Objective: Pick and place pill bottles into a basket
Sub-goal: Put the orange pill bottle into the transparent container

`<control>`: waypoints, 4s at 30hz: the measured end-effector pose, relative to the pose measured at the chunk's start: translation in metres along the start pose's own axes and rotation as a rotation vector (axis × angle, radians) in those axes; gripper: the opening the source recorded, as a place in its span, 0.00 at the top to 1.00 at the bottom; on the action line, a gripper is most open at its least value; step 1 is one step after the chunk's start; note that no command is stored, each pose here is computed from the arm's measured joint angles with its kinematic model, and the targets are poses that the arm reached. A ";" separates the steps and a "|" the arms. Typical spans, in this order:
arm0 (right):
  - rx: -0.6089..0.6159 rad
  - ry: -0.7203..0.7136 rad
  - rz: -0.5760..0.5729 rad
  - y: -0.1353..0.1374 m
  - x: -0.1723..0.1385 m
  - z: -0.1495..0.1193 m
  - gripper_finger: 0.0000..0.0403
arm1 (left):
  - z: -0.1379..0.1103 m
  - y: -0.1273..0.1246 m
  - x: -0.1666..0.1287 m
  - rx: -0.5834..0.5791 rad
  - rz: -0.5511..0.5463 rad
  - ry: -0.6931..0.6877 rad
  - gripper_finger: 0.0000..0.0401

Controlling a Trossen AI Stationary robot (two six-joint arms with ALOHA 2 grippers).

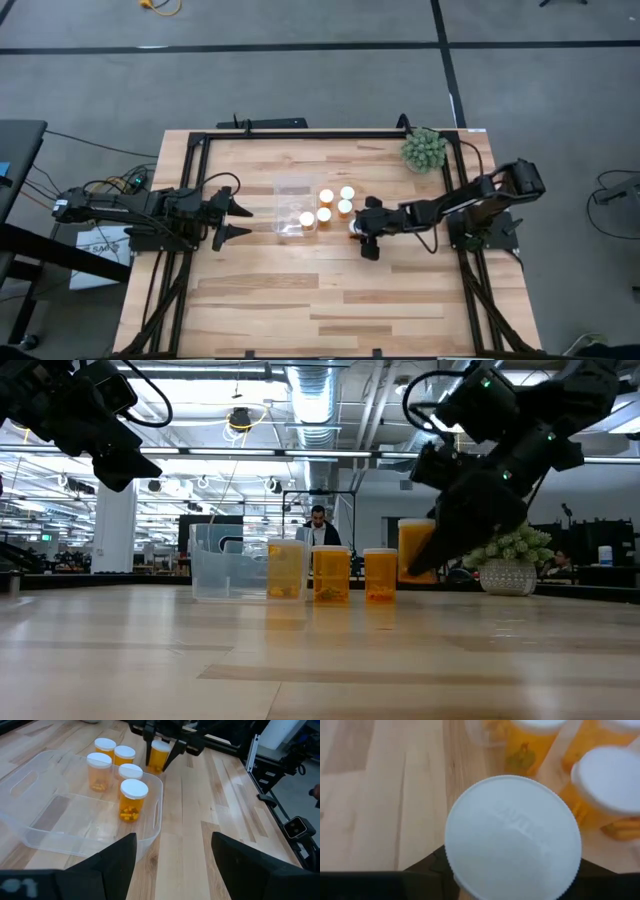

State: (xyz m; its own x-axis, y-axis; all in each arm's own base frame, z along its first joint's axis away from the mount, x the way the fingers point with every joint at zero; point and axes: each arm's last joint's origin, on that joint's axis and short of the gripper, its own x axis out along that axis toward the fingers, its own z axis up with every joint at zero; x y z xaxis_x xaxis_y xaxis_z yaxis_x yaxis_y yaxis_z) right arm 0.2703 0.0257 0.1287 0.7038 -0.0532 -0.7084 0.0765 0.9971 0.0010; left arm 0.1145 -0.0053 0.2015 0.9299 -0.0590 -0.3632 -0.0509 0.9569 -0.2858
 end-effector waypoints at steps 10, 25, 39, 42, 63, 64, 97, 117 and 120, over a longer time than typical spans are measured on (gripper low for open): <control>0.004 -0.054 0.000 -0.001 -0.018 0.030 0.57 | 0.000 0.000 0.000 0.000 0.000 0.000 0.38; -0.103 -0.165 -0.084 -0.036 -0.049 0.128 0.56 | 0.000 0.000 0.000 0.000 0.002 0.000 0.38; -0.077 -0.300 -0.104 -0.072 -0.070 0.171 0.56 | 0.000 0.000 0.000 0.000 0.011 -0.004 0.38; -0.069 -0.259 -0.101 -0.078 -0.058 0.176 0.56 | 0.000 0.000 0.000 0.000 0.015 -0.005 0.38; -0.132 -0.138 0.081 -0.069 0.059 0.218 0.56 | 0.000 0.001 0.000 0.006 0.035 -0.002 0.38; -0.136 -0.127 0.086 -0.066 0.064 0.216 0.56 | 0.000 0.001 0.000 0.006 0.035 -0.002 0.38; -0.247 0.033 0.146 -0.035 0.124 0.176 0.55 | 0.000 0.001 0.000 0.012 0.038 -0.003 0.38; -0.255 0.042 0.152 -0.035 0.124 0.175 0.47 | 0.000 0.001 0.000 0.012 0.038 -0.003 0.38; -0.256 0.043 0.153 -0.035 0.124 0.175 0.47 | 0.000 0.001 0.000 0.012 0.038 -0.003 0.38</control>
State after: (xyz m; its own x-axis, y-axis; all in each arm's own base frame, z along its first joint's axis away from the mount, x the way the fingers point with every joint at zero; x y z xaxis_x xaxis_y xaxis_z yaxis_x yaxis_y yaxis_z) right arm 0.4782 -0.0253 0.1639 0.6625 0.0956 -0.7429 -0.2122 0.9751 -0.0638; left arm 0.1143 -0.0042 0.2008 0.9286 -0.0219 -0.3705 -0.0815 0.9619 -0.2611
